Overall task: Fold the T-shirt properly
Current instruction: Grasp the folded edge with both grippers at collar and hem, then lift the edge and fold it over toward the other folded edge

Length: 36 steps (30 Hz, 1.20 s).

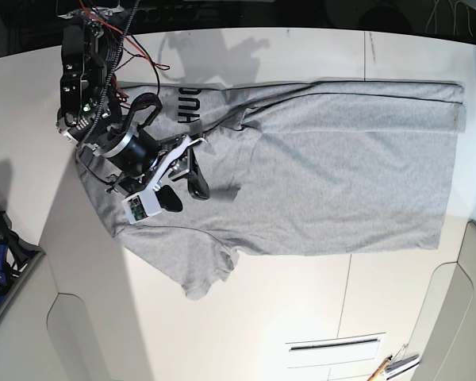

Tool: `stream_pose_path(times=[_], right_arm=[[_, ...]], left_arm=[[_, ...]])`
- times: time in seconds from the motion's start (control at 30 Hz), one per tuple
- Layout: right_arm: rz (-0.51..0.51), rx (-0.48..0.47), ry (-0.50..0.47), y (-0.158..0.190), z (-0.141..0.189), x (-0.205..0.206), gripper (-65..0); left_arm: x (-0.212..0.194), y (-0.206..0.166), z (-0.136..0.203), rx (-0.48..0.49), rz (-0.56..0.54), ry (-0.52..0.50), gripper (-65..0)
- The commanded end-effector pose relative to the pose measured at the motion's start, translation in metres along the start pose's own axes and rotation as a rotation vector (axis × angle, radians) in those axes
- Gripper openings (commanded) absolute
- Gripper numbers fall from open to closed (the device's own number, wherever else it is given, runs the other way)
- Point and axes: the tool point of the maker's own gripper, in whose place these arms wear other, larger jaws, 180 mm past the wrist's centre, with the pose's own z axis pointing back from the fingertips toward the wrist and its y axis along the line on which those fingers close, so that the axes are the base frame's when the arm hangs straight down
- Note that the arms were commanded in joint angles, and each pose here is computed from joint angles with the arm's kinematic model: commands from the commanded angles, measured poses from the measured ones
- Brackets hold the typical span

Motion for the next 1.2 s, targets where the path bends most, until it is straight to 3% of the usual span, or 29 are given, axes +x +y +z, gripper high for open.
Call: stream_pose_path(times=[0.0,0.1,0.13,0.17,0.23,0.27,0.33,0.47,0.5,0.73,0.93,1.17], right_arm=[[0.009,0.001,-0.059,-0.002,0.002,0.017,-34.5],[-0.007,-0.028,-0.023,-0.013,0.006,0.011,-35.2],[-0.019,-0.036,-0.001,-0.017,0.008,0.006,-38.6],[-0.039,-0.041,0.021,-0.021,0.011,0.002,-44.5],[-0.090,-0.040,0.051,-0.029,0.018,-0.005,-62.7],[-0.112,-0.034,0.057,-0.032,0.022,-0.008,-65.0],[-0.156,-0.039,0.071,-0.041,0.031,-0.014,-65.0],[-0.225,-0.128,0.080,-0.071,0.057,-0.033,-65.0],[-0.234,-0.145,0.086,-0.077,0.064,-0.038,-65.0],[-0.231,-0.233,0.181,-0.092,0.094,-0.082,-65.0],[-0.244,-0.264,0.277,-0.091,0.106,-0.120,-65.0],[-0.265,-0.267,0.423,-0.091,0.128,-0.162,-65.0]], left_arm=[[0.019,-0.003,0.003,-0.016,-0.030,-0.042,-39.6],[0.019,-0.006,0.002,-0.027,-0.022,-0.042,-39.6],[0.018,-0.007,0.002,-0.035,-0.018,-0.038,-39.6],[0.016,-0.009,0.001,-0.042,-0.014,-0.031,-39.6],[0.012,-0.015,-0.001,-0.068,0.001,-0.014,-39.6],[0.009,-0.019,-0.003,-0.085,0.007,0.000,-39.8],[-0.002,-0.027,-0.009,-0.109,0.004,0.039,-45.3],[-0.035,-0.042,-0.024,-0.144,-0.030,0.159,-64.0],[-0.044,-0.046,-0.028,-0.153,-0.040,0.191,-65.0],[-0.089,-0.072,-0.059,-0.176,-0.157,0.316,-65.0],[-0.137,-0.067,-0.074,-0.063,-0.324,0.440,-65.0],[-0.165,-0.062,-0.064,-0.042,-0.341,0.538,-65.0]])
